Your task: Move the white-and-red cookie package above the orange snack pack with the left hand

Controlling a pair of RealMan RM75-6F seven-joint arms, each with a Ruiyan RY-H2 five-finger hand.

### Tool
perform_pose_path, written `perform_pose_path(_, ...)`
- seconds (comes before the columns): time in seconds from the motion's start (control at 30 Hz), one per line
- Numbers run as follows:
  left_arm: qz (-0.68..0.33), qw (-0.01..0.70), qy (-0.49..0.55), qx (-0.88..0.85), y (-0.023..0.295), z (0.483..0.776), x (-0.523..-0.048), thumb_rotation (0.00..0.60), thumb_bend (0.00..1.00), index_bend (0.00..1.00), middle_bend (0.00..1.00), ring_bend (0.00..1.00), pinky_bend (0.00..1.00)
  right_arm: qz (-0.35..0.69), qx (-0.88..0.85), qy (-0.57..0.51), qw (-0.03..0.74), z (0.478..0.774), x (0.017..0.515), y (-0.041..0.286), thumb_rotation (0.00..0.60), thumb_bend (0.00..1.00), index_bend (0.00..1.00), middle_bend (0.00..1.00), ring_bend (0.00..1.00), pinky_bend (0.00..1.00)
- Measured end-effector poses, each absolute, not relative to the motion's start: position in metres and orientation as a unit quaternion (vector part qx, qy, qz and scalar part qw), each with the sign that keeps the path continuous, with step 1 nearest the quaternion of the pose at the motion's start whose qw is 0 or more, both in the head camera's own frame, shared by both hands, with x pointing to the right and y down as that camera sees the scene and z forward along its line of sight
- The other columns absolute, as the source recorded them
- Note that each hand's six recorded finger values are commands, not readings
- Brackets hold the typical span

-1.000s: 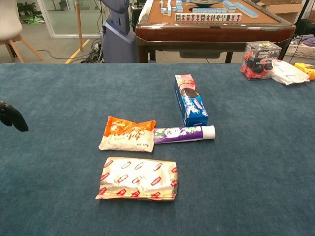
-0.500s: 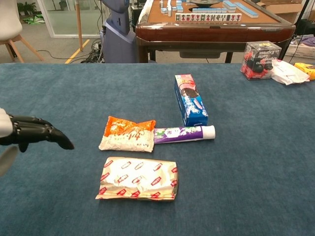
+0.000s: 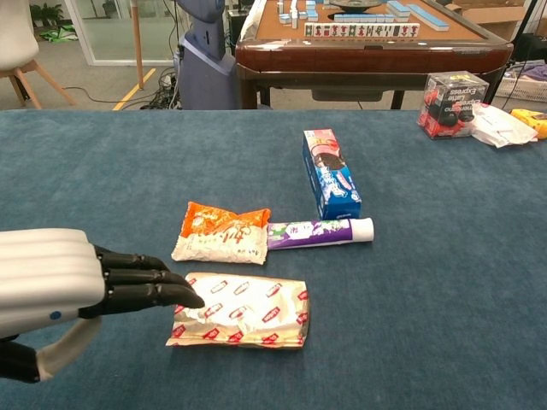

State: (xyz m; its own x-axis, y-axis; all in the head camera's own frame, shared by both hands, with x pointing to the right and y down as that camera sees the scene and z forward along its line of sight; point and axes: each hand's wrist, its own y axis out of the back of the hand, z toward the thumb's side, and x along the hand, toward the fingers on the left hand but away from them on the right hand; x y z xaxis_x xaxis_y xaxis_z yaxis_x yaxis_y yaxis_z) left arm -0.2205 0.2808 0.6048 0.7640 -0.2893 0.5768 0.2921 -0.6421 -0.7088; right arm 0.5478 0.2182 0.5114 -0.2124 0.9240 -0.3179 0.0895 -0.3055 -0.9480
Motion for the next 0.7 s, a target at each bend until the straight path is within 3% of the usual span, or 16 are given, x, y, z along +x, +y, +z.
perform_pose_path(0.7,-0.318,0.437,-0.026,-0.841,0.257,0.637,-0.172,0.600,0.83,0.03,0.07,0.08,0.33,0.625,-0.503,-0.505,0.319,0.509,0.583,0.228,0.600,0.28,0.32,0.30,0.17,0.32)
